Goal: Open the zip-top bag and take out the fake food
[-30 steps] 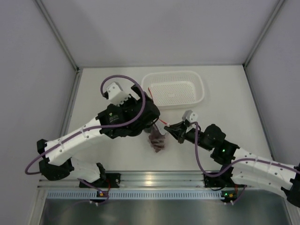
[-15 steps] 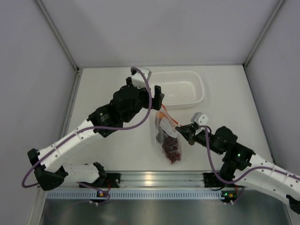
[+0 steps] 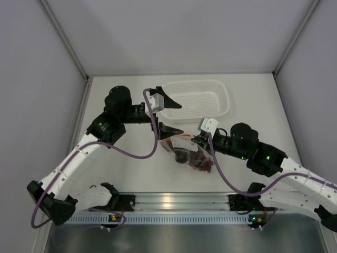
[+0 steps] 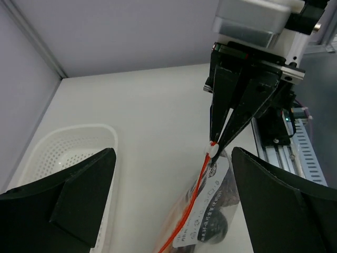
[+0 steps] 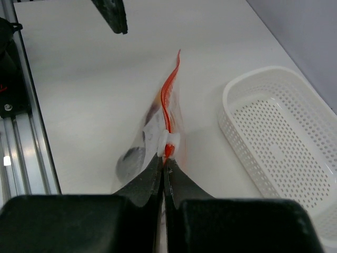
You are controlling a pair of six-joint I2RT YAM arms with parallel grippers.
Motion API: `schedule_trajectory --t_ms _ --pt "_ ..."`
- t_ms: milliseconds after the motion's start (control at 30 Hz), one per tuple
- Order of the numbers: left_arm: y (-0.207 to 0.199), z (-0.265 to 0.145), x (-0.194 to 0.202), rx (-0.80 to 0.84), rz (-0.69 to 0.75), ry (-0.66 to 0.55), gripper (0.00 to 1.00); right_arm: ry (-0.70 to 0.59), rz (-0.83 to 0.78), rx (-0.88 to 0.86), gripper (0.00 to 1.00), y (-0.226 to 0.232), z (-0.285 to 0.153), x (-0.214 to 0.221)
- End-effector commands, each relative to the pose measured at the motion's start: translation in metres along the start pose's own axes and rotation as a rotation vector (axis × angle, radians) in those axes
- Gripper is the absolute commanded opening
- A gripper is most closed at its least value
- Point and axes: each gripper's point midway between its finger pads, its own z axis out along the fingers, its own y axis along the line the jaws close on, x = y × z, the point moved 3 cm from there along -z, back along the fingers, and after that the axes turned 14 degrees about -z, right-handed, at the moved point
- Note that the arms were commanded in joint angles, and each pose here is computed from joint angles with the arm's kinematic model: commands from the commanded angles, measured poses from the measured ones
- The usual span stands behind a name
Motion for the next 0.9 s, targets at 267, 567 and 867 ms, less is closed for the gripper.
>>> schedule_trajectory --t_ms 267,567,867 --pt "-0.006 0.011 0.025 0.41 -0.099 0.053 0.93 -0.064 -0.062 0.01 0.0 -0.012 -0.003 -0.022" --pt "-0.013 0.03 0.045 0.386 -0.139 0.094 0.7 -0.057 -0.042 0.031 0.0 -0.014 0.001 -0.016" --pt "-0.021 0.043 0.056 0.369 -0.15 0.121 0.47 -0.066 -0.01 0.066 0.0 -0.018 0.002 -0.014"
